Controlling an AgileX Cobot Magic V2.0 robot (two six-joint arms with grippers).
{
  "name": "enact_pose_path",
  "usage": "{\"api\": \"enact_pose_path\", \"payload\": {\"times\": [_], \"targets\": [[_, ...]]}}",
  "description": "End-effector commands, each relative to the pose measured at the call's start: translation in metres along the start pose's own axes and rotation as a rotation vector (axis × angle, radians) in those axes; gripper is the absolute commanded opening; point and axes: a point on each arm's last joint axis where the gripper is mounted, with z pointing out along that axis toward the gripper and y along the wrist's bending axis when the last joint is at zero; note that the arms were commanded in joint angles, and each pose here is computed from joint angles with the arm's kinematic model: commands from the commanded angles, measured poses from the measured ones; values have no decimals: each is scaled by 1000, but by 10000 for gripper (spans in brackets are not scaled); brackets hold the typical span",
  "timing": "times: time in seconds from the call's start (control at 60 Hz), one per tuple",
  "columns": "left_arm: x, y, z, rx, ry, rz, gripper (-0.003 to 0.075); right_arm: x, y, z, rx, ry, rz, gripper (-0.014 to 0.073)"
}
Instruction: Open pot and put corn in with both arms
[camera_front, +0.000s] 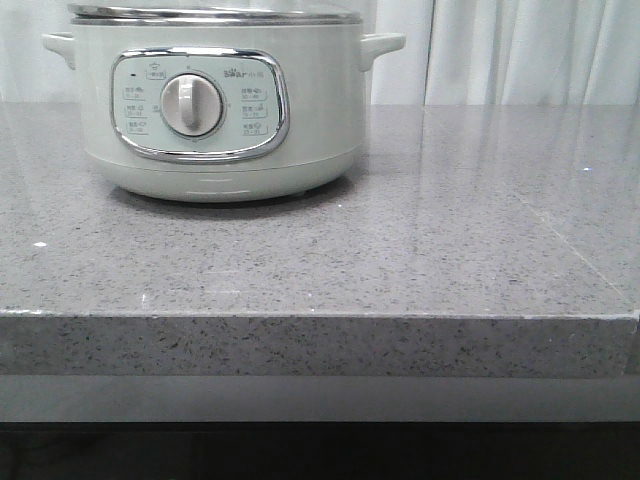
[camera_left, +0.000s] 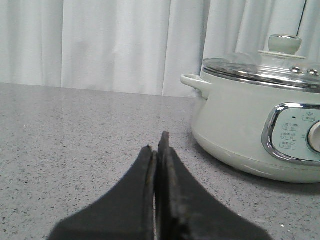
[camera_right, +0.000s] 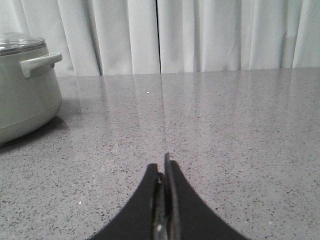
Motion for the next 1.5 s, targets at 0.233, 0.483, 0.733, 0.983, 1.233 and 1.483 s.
{"api": "enact_pose_path", "payload": {"times": [0.233, 0.483, 0.733, 0.983, 1.233, 1.483], "targets": [[-7, 0, -2, -1, -94, -10, -20, -10, 0, -2, -4, -117, 10, -65], [-7, 0, -2, -1, -94, -10, -20, -13, -1, -3, 12, -149, 7, -65], [-7, 0, -2, -1, -94, -10, -20, -15, -2, -3, 43, -170, 2, -65], [-7, 0, -2, -1, -94, -10, -20, -14, -2, -3, 42, -166, 2, -65], [-7, 0, -2, -1, -94, -10, -20, -14, -2, -3, 42, -165, 2, -65], [-7, 0, -2, -1, -94, -10, -20, -14, -2, -3, 42, -165, 2, -65]]}}
